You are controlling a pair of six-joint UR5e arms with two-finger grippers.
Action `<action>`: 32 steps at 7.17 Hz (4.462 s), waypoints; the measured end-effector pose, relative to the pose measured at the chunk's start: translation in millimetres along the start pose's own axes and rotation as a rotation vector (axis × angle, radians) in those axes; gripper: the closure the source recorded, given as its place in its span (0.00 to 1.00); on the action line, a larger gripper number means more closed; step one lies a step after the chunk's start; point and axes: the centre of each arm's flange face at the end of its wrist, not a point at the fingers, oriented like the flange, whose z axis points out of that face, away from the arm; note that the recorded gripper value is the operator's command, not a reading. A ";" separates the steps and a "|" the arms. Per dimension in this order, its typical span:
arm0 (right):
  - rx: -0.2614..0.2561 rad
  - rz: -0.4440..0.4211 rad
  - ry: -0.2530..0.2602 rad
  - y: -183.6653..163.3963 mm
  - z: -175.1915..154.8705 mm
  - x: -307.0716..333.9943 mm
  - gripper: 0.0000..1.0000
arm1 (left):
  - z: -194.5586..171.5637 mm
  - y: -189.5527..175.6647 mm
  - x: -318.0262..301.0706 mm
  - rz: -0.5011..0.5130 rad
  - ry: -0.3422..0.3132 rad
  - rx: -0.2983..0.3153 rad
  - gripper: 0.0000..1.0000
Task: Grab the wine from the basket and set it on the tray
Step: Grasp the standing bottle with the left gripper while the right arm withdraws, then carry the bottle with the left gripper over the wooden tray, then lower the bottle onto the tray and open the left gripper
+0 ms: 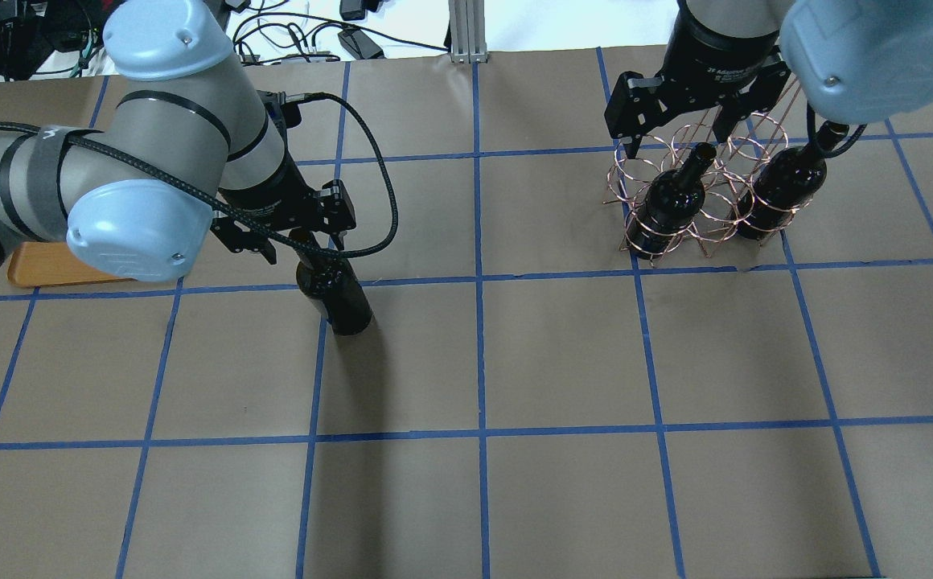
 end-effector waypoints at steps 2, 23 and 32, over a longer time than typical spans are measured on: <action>0.008 0.007 -0.038 0.9 -2.5 -2.3 0.00 | 0.4 0.9 0.3 -0.001 0.001 -0.004 0.48; -0.080 0.057 -0.004 22.7 -8.4 26.0 0.00 | -82.5 -150.3 -465.4 0.409 -0.085 0.199 1.00; -0.087 0.055 0.003 26.7 -10.9 25.7 0.00 | -28.4 -173.6 -473.4 0.347 -0.011 0.161 0.00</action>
